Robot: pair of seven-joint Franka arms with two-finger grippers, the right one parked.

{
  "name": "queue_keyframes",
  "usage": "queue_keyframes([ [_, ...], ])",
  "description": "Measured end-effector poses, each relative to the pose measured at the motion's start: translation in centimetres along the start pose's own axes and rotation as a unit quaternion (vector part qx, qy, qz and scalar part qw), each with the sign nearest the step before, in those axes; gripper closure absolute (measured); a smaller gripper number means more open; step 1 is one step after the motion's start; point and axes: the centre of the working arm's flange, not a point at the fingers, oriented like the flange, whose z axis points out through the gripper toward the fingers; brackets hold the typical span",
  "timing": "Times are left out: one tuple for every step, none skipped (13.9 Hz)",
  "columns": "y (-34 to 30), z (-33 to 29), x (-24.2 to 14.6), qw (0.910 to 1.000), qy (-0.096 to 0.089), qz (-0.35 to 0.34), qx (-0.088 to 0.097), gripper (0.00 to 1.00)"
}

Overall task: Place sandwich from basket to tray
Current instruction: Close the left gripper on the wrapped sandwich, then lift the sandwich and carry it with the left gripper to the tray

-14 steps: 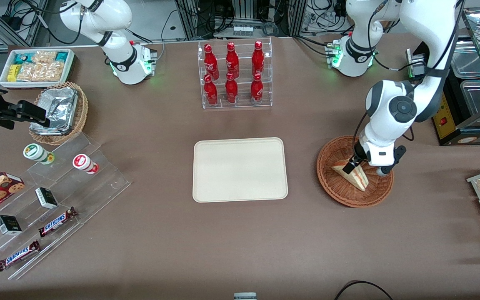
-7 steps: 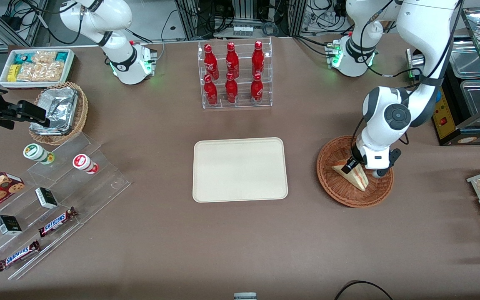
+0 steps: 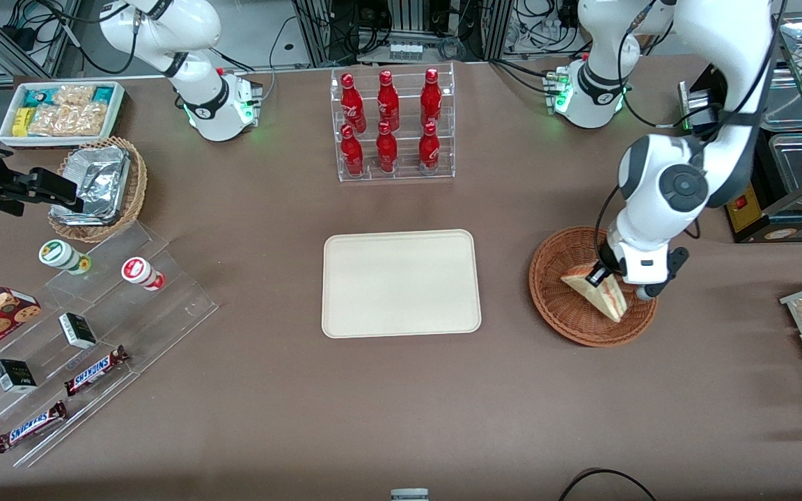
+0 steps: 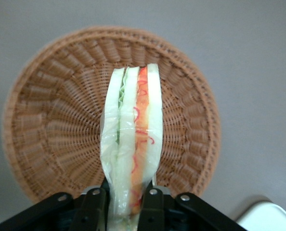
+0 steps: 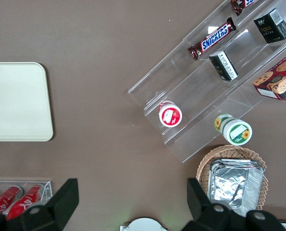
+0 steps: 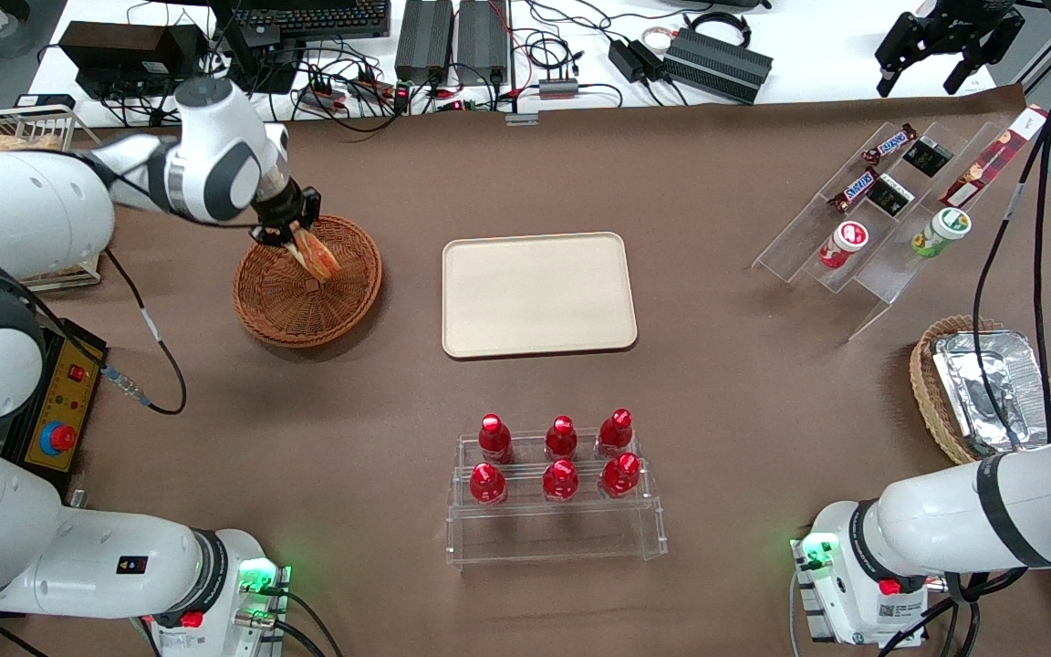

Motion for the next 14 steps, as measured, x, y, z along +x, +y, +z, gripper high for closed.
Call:
queue_keyframes([
  [0.8,-2.4,0.3,1.0000,0.001,0.003,0.002,0.83],
  [1.9,-4.7,0.3,0.9999,0.005,0.009,-0.002,0.85],
  [3.2,-6.7,0.0,0.9998,0.009,0.018,-0.009,0.85],
  [4.5,-8.4,-0.8,0.9994,0.012,0.029,-0.016,0.85],
  [6.0,-9.6,-2.2,0.9987,0.013,0.045,-0.019,0.85],
  [7.5,-10.4,-4.1,0.9977,0.010,0.064,-0.017,0.85],
  [9.1,-10.6,-6.3,0.9961,0.006,0.086,-0.016,0.85],
  [10.7,-10.5,-8.7,0.9939,0.004,0.109,-0.016,0.85],
  [12.1,-10.0,-11.1,0.9912,0.002,0.132,-0.014,0.85],
  [13.3,-9.2,-13.4,0.9878,0.005,0.155,-0.008,0.85],
  [14.5,-8.4,-15.5,0.9840,0.010,0.178,-0.002,0.85],
  [15.7,-7.5,-17.3,0.9805,0.010,0.196,0.002,0.85],
  [16.7,-6.2,-18.8,0.9774,0.008,0.211,0.008,0.85],
  [17.9,-4.6,-20.3,0.9741,0.006,0.226,0.014,0.85],
])
